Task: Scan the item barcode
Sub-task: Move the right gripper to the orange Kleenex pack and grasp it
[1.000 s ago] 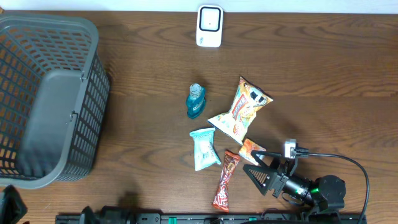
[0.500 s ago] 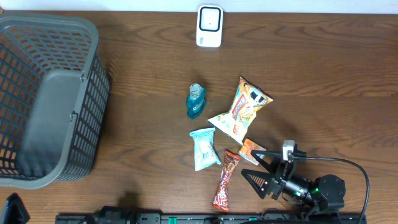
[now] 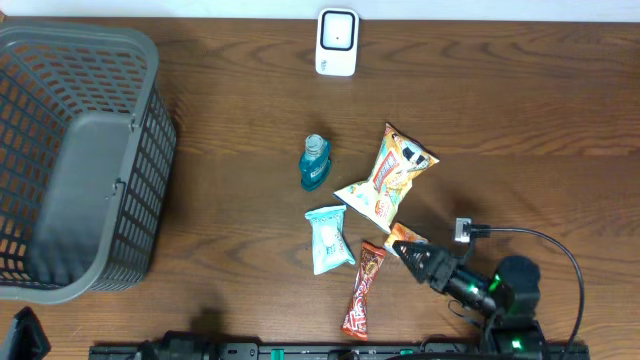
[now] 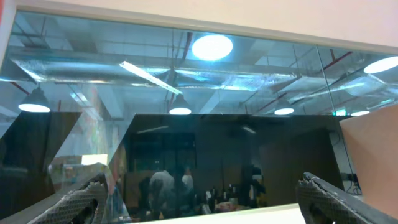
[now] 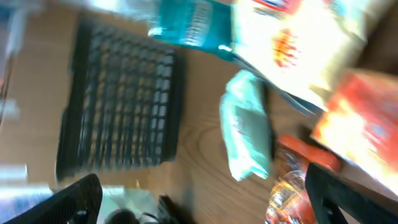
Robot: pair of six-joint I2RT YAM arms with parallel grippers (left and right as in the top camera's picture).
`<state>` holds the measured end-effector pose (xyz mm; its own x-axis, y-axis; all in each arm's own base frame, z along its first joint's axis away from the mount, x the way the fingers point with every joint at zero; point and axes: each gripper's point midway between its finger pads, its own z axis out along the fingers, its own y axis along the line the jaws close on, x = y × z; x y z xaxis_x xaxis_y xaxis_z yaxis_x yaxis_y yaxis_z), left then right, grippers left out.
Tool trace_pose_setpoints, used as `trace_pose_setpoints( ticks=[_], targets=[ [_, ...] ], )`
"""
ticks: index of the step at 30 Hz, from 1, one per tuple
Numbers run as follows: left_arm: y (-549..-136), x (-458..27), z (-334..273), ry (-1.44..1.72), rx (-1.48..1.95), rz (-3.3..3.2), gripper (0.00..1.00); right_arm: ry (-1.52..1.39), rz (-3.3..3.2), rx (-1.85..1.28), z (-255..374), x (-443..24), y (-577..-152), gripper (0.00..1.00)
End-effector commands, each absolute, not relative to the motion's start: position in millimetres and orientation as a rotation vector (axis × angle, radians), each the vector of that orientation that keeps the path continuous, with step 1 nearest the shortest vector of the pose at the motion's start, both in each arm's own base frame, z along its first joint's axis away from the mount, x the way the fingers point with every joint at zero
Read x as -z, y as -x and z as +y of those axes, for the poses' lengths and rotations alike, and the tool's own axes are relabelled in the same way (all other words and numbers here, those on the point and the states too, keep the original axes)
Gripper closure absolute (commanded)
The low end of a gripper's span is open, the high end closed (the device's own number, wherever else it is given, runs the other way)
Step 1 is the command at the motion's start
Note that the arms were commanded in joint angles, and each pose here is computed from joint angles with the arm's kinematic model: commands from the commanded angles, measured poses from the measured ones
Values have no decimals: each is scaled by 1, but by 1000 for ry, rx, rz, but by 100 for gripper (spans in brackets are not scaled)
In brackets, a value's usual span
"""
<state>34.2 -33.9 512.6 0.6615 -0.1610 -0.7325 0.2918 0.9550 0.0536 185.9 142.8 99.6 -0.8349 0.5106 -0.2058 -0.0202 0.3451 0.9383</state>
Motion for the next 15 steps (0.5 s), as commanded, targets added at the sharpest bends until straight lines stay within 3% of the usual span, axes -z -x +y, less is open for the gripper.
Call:
trace_pose_setpoints(
  ticks=[1, 13, 15],
  targets=[
    [-28, -515, -34, -180, 242, 793, 4, -806, 2241, -1521, 135, -70, -189, 1],
    [-29, -514, -34, -180, 243, 803, 4, -1313, 2463, -1078, 98, 24, -175, 1],
    [-29, -514, -34, -180, 243, 803, 4, -1337, 2469, -1037, 94, 29, -174, 9]
  ],
)
